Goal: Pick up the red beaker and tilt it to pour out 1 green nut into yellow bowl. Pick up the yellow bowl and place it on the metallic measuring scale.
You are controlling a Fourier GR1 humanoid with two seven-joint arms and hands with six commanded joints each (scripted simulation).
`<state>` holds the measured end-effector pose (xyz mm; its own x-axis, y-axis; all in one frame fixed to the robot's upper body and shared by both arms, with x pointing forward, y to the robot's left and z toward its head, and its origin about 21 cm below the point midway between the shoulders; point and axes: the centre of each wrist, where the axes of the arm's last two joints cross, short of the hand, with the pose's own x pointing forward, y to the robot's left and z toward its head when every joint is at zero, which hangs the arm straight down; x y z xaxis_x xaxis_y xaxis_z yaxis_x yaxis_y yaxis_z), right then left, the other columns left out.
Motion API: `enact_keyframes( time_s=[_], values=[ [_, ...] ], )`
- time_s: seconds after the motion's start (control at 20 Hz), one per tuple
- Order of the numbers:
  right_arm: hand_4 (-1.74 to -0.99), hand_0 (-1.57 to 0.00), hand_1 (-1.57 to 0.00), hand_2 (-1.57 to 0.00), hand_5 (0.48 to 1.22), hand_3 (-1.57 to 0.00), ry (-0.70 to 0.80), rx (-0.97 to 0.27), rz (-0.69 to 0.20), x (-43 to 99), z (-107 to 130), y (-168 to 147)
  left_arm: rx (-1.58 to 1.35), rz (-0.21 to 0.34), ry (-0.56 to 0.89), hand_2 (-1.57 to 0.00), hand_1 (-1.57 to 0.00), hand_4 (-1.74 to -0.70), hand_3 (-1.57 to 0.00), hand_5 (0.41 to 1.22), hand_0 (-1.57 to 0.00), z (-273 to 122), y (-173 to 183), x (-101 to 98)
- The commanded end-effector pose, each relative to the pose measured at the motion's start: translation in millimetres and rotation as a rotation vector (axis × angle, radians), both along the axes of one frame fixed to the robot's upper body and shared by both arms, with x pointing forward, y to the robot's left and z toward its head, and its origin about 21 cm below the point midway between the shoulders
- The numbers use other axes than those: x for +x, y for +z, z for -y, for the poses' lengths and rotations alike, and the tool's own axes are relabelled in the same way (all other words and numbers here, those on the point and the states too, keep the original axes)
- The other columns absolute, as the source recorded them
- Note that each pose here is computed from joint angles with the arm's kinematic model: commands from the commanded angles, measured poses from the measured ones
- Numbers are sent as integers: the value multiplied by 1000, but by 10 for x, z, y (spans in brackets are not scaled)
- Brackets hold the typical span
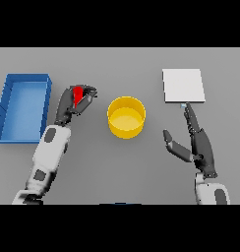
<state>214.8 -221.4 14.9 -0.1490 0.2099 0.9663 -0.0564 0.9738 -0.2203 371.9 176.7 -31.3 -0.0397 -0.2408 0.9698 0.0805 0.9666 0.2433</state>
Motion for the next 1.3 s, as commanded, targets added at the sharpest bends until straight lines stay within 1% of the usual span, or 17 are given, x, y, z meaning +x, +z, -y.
enact_keyframes(
  time_s=[0.0,0.05,0.1,0.15,0.25,0.3,0.4,0.45,0.5,0.65,0.7,0.85,0.95,1.1,1.15,1.2,1.25],
  values=[
    [-1251,1,1,1,646,1,-1,1,-4,19,-30,-15,4,-13,5,-1380,-1364,-1565,-1304,1163,-1357,-40,10,4],
    [-1255,1,1,1,644,1,-5,9,-8,33,5,-15,3,-15,10,-1419,-1406,-1542,-1357,1174,-1400,-22,14,7],
    [-1251,1,1,1,641,1,-5,7,-10,41,-1,-25,-29,-6,2,-1449,-1439,-1582,-1400,1171,-1434,-19,-6,-11],
    [-1245,1,1,1,642,1,-1,-10,7,20,-19,-15,-72,0,-5,-1473,-1465,-1614,-1434,1165,-1462,-24,16,-15],
    [-1246,1,1,1,644,1,1,-5,10,-21,7,-27,-135,29,-17,-1509,-1503,-1660,-1484,1150,-1501,-54,135,34],
    [-1238,1,1,1,643,1,-3,-23,19,-4,26,17,-152,43,-21,-1521,-1517,-1676,-1501,1144,-1515,-103,177,45],
    [-1233,1,1,1,644,1,1,-22,3,42,-20,3,-157,58,-31,-1539,-1536,-1699,-1526,1135,-1535,-127,324,76],
    [-1228,1,1,1,645,1,0,-25,14,8,-33,-1,-154,56,-42,-1545,-1543,-1708,-1535,1132,-1542,-118,371,85],
    [-1227,1,1,1,647,1,8,-23,15,-4,-41,0,-143,73,-63,-1551,-1549,-1714,-1542,1132,-1548,-114,402,76],
    [-1219,1,1,1,656,1,4,-50,40,18,-8,-20,-72,83,-90,-1558,-1557,-1724,-1553,1132,-1556,-142,493,95],
    [-1219,1,1,1,659,1,1,-54,51,26,-30,-9,-53,87,-97,-1558,-1557,-1724,-1553,1133,-1556,-148,518,91],
    [-1219,1,1,1,661,1,-7,-66,46,26,-2,-13,-5,104,-112,-1558,-1557,-1724,-1553,1139,-1556,-171,611,69],
    [-1210,1,1,1,664,1,-6,-80,52,2,7,-15,102,121,-152,-1563,-1562,-1730,-1559,1134,-1562,-136,712,55],
    [-1194,1,1,1,658,1,-7,-72,32,3,9,-2,289,119,-202,-1567,-1566,-1735,-1565,1120,-1566,-124,843,70],
    [-1190,1,1,1,658,1,-5,-79,24,35,-16,7,364,119,-230,-1568,-1567,-1737,-1566,1120,-1567,-107,919,87],
    [-1186,1,1,1,660,1,1,-73,24,12,-2,-1,433,122,-253,-1568,-1568,-1737,-1567,1125,-1568,-54,982,83],
    [-1183,1,1,1,663,1,-5,-77,12,39,1,2,501,120,-274,-1569,-1569,-1738,-1568,1127,-1569,21,1015,87]
  ],
)
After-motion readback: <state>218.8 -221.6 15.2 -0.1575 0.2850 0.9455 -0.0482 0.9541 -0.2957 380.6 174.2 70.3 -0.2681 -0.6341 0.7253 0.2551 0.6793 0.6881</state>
